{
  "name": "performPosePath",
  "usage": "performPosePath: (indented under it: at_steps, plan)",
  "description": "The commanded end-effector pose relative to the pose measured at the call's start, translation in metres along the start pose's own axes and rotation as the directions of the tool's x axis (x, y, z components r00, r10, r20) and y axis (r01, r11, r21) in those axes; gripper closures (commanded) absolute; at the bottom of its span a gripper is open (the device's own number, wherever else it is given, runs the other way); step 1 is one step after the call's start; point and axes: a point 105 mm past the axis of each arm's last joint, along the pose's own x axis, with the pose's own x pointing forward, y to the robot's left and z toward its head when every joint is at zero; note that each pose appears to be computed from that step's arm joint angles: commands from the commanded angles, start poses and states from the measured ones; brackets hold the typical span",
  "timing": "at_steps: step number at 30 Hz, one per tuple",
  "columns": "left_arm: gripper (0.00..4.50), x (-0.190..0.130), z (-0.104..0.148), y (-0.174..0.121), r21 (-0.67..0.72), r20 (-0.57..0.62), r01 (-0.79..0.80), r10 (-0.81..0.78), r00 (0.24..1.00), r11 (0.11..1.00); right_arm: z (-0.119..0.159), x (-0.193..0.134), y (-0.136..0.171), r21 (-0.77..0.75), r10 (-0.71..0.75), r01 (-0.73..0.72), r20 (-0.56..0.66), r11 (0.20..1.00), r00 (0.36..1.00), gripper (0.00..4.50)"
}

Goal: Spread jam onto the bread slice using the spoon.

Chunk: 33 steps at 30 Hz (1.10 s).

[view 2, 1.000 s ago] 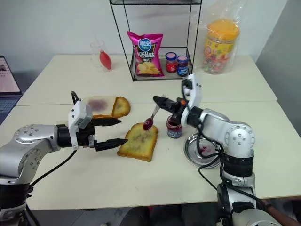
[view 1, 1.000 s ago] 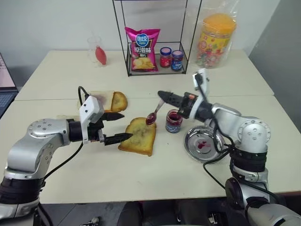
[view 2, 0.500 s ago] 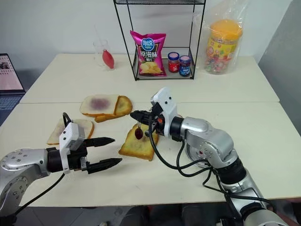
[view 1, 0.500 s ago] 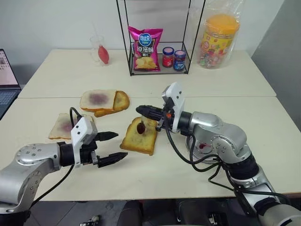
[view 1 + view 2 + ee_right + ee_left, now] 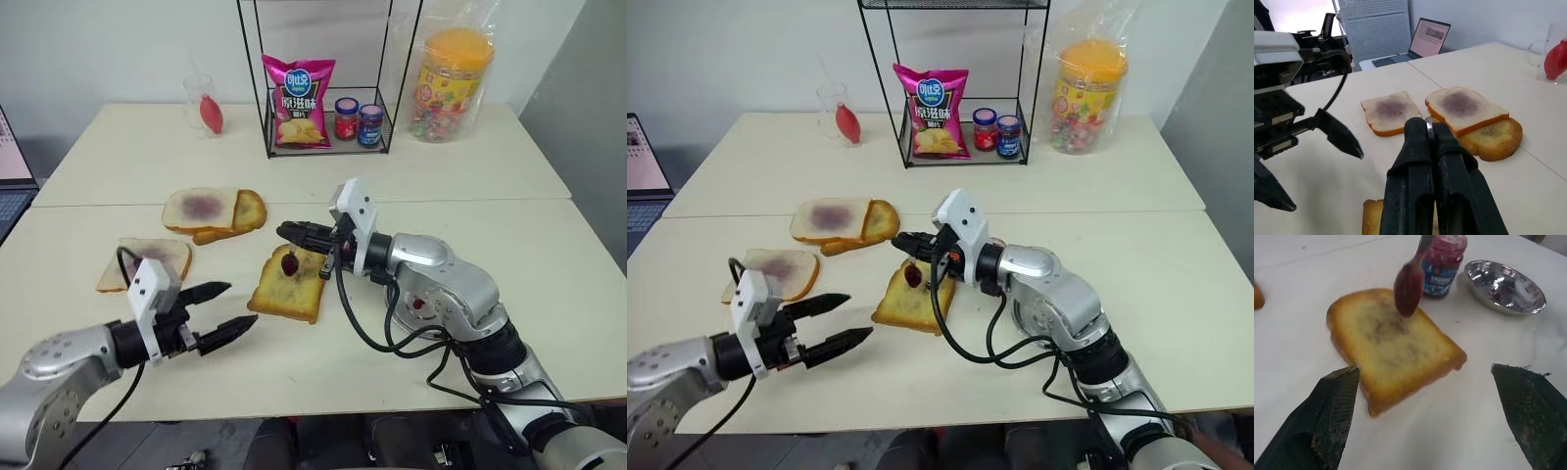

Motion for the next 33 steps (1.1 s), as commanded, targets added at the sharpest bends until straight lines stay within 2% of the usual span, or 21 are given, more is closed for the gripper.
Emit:
performPosePath:
  at_steps: [1,5,8,10,14,18,28,33]
  plan:
    - [0.00,-0.004,0.016,0.001,0.063,0.086,-0.089,0.083,0.993,0.994,0.019,0.001,0.003,-0.037,0.037,-0.034,0.065,0.999,0.997,4.45]
    - [0.00,-0.002,0.023,-0.012,0.093,0.154,-0.153,0.138,0.978,0.984,0.016,0.001,0.000,-0.016,0.048,-0.047,0.060,0.999,0.997,4.45]
    - [0.00,-0.007,0.028,-0.009,0.109,0.208,-0.266,0.240,0.948,0.958,0.015,0.000,-0.003,0.003,0.053,-0.053,0.058,0.999,0.997,4.45]
    - [0.00,-0.004,0.027,-0.022,0.082,0.213,-0.231,0.209,0.955,0.970,0.013,-0.001,-0.005,0.008,0.053,-0.054,0.053,0.999,0.997,4.45]
    - [0.00,-0.007,0.027,-0.033,0.047,0.247,-0.278,0.258,0.934,0.959,0.004,-0.005,-0.008,0.023,0.059,-0.060,0.032,0.998,0.998,4.45]
    - [0.00,-0.009,0.011,-0.051,0.074,0.202,-0.219,0.201,0.959,0.973,0.000,-0.003,-0.014,0.039,0.041,-0.043,0.030,0.998,0.999,4.45]
    - [0.00,-0.015,-0.011,-0.050,0.056,0.192,-0.261,0.246,0.950,0.964,0.010,0.001,-0.015,-0.077,0.045,-0.041,0.045,0.996,0.998,4.45]
    - [0.00,-0.010,-0.011,-0.054,0.045,0.211,-0.260,0.246,0.946,0.964,0.015,-0.003,-0.014,-0.072,0.049,-0.045,0.051,0.996,0.997,4.45]
